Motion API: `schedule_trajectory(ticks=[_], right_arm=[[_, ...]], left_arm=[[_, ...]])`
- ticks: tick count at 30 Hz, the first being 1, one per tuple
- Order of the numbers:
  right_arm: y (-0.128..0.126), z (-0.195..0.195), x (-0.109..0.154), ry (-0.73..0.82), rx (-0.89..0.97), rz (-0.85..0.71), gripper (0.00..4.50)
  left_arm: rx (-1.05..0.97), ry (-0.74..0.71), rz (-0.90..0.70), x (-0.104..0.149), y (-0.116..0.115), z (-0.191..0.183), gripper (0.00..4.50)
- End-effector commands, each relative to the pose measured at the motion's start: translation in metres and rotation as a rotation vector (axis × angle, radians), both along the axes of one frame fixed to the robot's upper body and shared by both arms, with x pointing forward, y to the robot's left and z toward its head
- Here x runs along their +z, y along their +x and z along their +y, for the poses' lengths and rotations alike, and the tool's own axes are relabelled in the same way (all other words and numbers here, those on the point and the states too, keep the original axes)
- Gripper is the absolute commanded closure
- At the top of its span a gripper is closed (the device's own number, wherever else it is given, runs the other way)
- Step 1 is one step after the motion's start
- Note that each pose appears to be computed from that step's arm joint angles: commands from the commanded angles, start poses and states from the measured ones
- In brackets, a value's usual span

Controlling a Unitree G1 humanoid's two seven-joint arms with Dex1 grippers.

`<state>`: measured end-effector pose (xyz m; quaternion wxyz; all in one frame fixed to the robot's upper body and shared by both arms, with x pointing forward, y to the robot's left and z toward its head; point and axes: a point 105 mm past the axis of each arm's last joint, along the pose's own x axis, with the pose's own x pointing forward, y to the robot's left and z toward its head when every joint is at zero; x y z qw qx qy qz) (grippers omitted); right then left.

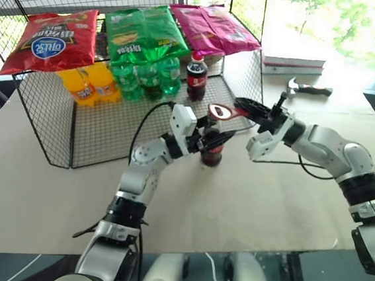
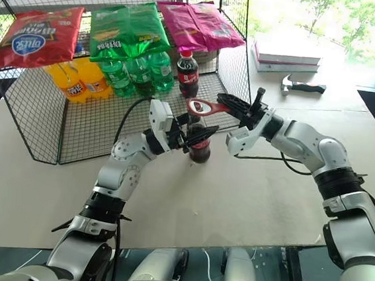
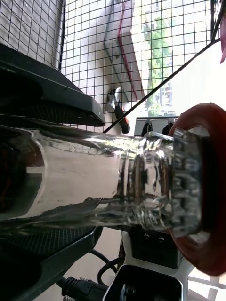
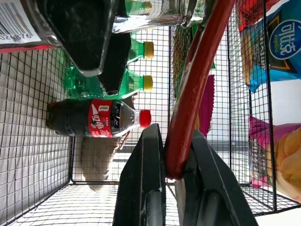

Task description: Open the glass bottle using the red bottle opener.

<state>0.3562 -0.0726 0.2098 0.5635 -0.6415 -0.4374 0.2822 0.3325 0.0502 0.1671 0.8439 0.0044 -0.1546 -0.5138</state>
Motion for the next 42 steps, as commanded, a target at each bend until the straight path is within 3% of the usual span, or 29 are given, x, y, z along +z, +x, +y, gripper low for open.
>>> schedule_trajectory(ticks=[1,12,29,42], right_arm=[[0.004,-0.008,0.022,-0.01,-0.019,-0.079,4.5],[0.006,-0.014,0.041,-0.006,-0.025,-0.149,4.5],[-0.015,0.003,0.071,0.118,0.073,-0.218,4.5],[-0.008,-0.007,0.071,0.313,0.023,-0.089,4.5]], left_arm=[[-0.052,0.016,0.011,-0.003,-0.004,-0.013,2.26],[-0.054,0.017,0.023,-0.005,-0.004,-0.013,2.26],[-0.052,0.006,0.037,-0.006,-0.004,-0.013,2.26],[-0.043,-0.004,0.029,-0.005,-0.004,-0.011,2.26]])
